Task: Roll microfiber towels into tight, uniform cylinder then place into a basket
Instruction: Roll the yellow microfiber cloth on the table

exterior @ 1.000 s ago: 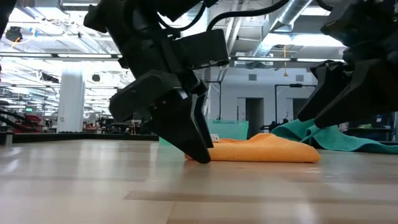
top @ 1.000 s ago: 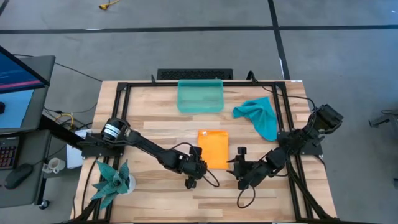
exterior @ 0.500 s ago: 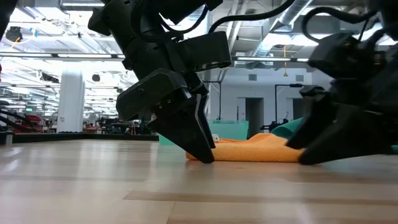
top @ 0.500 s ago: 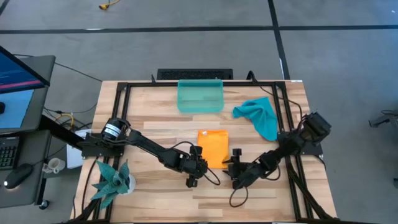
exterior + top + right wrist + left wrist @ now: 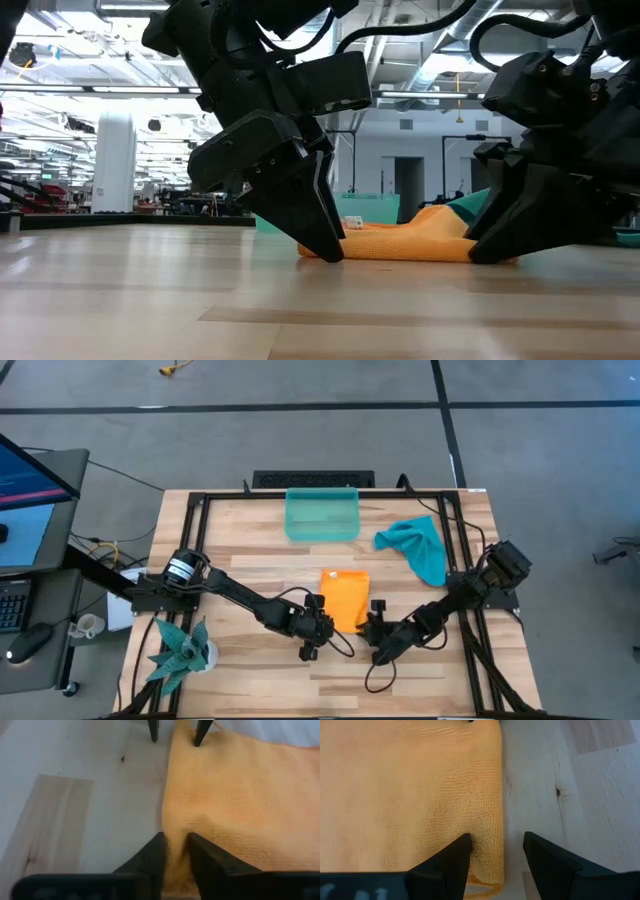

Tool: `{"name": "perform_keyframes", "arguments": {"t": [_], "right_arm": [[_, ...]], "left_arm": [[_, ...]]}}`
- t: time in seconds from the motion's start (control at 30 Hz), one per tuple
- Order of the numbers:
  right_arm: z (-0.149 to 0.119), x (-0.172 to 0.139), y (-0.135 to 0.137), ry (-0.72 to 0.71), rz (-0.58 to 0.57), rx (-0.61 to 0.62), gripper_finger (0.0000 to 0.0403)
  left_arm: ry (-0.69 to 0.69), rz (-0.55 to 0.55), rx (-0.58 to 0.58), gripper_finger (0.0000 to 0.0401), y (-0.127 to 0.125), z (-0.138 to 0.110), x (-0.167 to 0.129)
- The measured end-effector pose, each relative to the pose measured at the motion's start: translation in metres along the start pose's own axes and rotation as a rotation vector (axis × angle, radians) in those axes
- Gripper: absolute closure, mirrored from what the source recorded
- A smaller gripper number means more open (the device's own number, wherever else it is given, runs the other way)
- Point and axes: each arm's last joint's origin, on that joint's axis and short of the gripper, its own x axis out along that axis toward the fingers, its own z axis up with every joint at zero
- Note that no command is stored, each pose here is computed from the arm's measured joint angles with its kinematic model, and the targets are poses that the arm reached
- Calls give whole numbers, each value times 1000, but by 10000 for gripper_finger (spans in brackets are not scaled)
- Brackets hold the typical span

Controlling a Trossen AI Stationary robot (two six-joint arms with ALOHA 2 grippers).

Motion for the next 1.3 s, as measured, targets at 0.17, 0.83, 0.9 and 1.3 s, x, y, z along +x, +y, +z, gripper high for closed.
{"name": "perform_keyframes", "arguments": {"t": [0.17,0.83,0.9,1.3], "right_arm": [[-1,0,0,7,-3,11,336],[15,-29,-2,93,22,-23,179],[24,-39,-3,73,27,9,175],[16,-20,7,66,0,-82,179]], "left_arm": [[-3,0,-6,221,1,1,-2],[4,-28,-40,221,3,1,-2],[2,-29,-47,221,3,1,-2],[-13,-41,-52,221,2,2,-2]]}}
